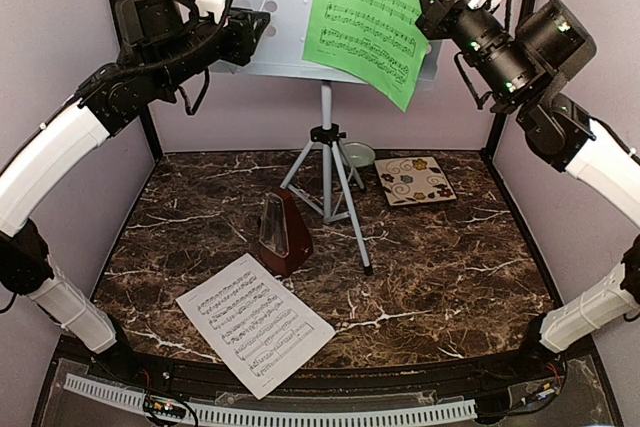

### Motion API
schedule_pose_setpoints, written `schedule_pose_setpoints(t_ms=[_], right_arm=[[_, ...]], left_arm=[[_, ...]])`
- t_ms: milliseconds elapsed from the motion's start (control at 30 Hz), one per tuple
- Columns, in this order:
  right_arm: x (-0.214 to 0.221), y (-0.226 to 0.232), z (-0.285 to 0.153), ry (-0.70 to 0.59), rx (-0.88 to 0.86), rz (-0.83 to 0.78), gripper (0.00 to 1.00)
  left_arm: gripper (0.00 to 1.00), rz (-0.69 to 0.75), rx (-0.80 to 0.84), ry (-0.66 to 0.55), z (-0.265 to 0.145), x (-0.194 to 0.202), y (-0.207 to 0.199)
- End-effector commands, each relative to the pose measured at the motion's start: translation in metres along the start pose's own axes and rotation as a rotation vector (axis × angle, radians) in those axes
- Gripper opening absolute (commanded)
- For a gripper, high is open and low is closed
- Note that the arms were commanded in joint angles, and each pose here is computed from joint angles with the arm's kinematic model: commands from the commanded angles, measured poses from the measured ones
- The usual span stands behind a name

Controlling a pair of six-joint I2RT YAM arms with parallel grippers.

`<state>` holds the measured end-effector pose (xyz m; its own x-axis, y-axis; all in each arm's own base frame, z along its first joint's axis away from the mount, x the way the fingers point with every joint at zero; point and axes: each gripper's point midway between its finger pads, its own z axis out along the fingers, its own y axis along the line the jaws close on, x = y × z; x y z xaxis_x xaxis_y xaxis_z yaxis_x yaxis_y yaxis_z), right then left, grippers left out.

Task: Set up the instrument practice props

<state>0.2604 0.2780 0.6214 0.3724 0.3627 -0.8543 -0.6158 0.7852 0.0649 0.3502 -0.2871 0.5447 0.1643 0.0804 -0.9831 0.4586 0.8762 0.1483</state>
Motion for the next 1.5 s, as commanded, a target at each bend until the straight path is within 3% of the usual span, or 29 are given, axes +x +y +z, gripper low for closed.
schedule_pose_setpoints(t_ms=[0,300,1033,1467], right_arm=[[-0.025,-0.006,0.002,-0.08,0.012,-0.001,0.0],[-0.014,-0.006,0.008,-0.073,0.009,-0.024,0.0],[-0.01,0.04,0.056,-0.168,-0.217,-0.046,0.0],[0.017,0.065,0.086,-0.17,-0.328,-0.083,0.0]], left_arm=[[0.29,-0.039,-0.05,-0.106,-0.017,-0.029,0.018],[0.0,-0.067,0.01,-0.181,-0.02,-0.034,0.007],[0.0,-0.01,0.122,-0.26,-0.031,-0.033,-0.013],[0.0,0.006,0.165,-0.278,-0.035,-0.034,-0.021]])
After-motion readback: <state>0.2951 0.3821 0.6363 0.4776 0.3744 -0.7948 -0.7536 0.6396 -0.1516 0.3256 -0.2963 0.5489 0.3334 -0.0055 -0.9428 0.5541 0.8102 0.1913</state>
